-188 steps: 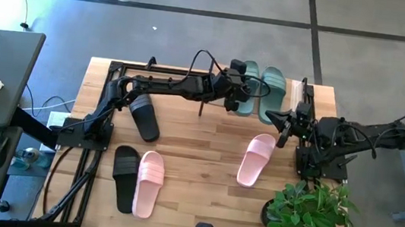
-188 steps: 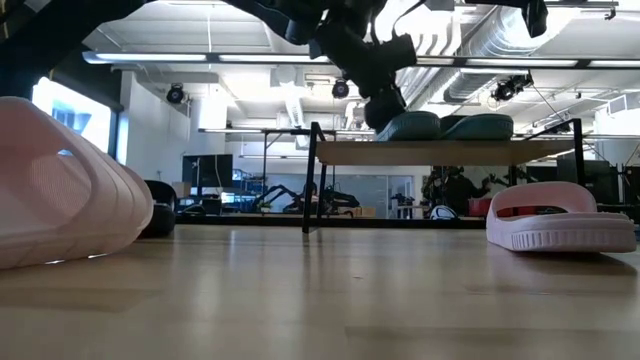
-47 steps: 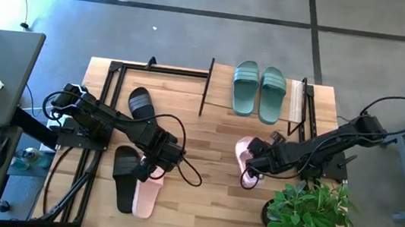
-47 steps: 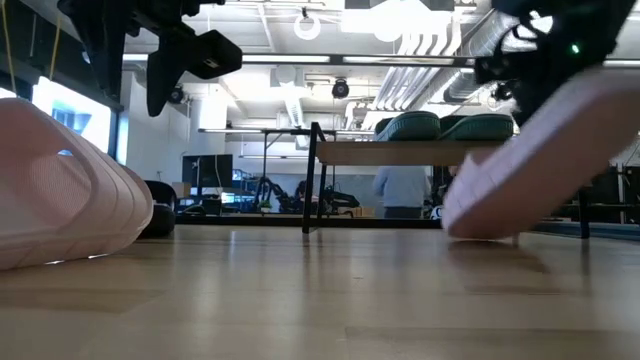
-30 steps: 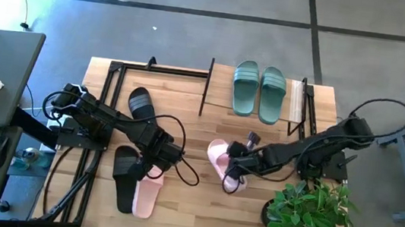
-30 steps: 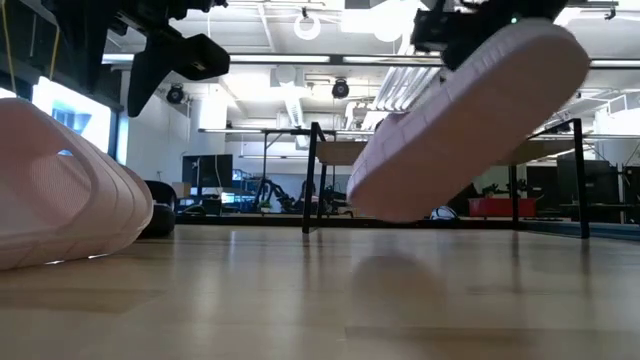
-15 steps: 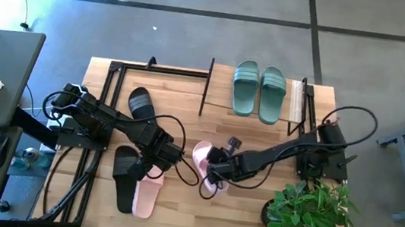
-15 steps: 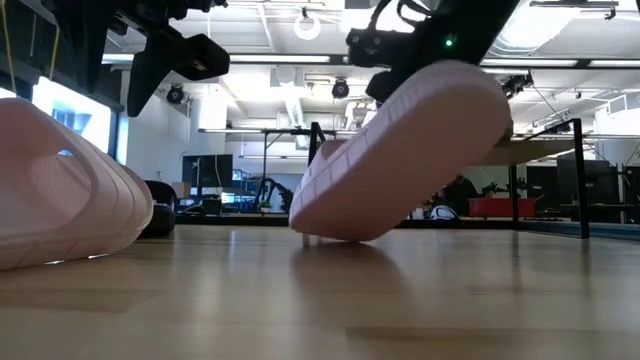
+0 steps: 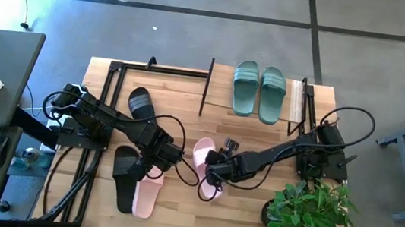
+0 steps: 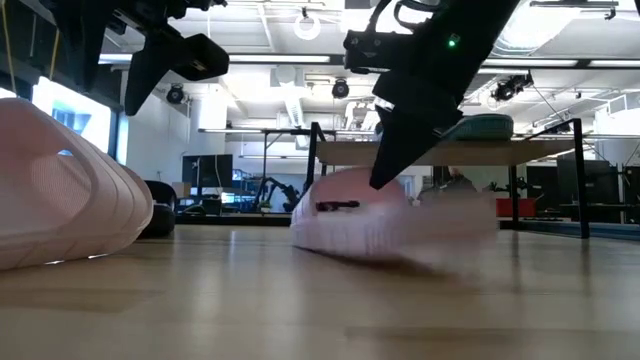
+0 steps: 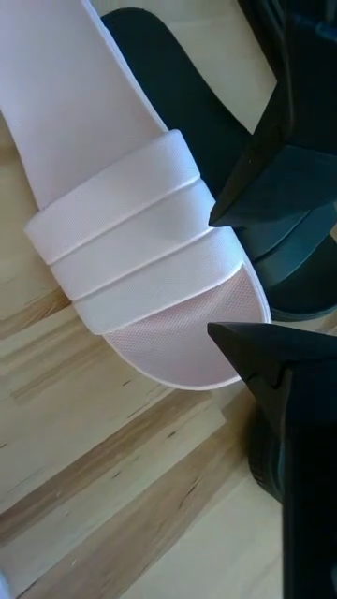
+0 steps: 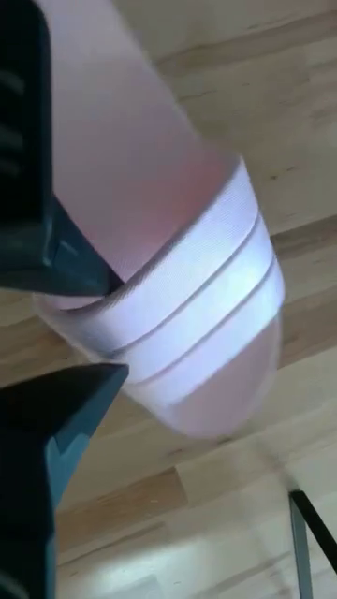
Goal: Pick and place slides into the shelf
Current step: Adjust the right pink slides, then put the left pink slides under the shelf
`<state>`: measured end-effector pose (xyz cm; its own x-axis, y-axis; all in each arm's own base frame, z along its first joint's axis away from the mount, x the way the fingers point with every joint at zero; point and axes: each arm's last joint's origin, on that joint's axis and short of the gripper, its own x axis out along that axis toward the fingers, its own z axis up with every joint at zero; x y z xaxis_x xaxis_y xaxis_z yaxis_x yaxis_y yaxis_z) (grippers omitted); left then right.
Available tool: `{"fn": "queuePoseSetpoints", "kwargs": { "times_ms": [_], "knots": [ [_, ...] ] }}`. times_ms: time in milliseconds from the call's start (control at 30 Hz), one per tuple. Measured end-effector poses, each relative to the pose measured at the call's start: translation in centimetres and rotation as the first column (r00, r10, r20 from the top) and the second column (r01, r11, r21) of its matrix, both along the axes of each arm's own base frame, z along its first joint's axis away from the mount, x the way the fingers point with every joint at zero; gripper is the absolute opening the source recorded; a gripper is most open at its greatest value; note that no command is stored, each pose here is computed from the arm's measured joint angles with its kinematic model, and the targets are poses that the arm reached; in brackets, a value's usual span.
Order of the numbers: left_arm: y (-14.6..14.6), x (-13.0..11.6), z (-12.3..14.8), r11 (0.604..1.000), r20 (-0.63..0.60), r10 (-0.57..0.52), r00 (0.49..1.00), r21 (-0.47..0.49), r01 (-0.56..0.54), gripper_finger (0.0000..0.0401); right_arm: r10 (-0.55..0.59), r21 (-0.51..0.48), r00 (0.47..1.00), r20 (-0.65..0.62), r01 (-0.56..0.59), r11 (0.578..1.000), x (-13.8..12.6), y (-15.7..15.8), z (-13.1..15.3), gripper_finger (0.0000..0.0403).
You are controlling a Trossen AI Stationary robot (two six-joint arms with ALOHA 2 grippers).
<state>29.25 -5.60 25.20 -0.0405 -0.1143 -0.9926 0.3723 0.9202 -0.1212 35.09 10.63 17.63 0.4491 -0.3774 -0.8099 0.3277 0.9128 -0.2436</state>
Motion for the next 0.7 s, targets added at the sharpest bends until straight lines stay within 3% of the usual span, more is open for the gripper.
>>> {"fn": "queuePoseSetpoints", "kwargs": {
  "times_ms": [133,233,500,600,700],
  "knots": [
    [0.0,0.0,0.0,1.000,0.000,-0.015,1.000,-0.013,0.015,0.0160,0.020,-0.006,1.000,-0.010,-0.020,1.000,0.0,0.0,0.0,0.0165],
    [-0.2,0.0,0.0,0.996,-0.004,-0.045,0.999,-0.080,0.045,0.0160,0.035,-0.002,0.999,-0.018,-0.035,0.999,0.0,0.0,0.0,0.0185],
    [-1.4,-0.6,1.1,0.976,0.031,-0.080,0.996,-0.201,0.084,0.0160,0.043,0.006,0.999,0.002,-0.043,0.999,-0.4,-0.1,1.3,0.0204],
    [-2.5,-0.9,2.3,0.978,0.083,-0.095,0.992,-0.179,0.109,0.0160,0.047,-0.028,0.999,0.023,-0.046,0.999,-1.0,-0.4,2.7,0.0204],
    [-3.8,-1.3,3.5,0.990,0.169,-0.089,0.982,-0.092,0.106,0.0160,0.047,-0.070,0.998,0.042,-0.044,0.997,-1.7,-0.8,4.3,0.0204]
  ]
}}
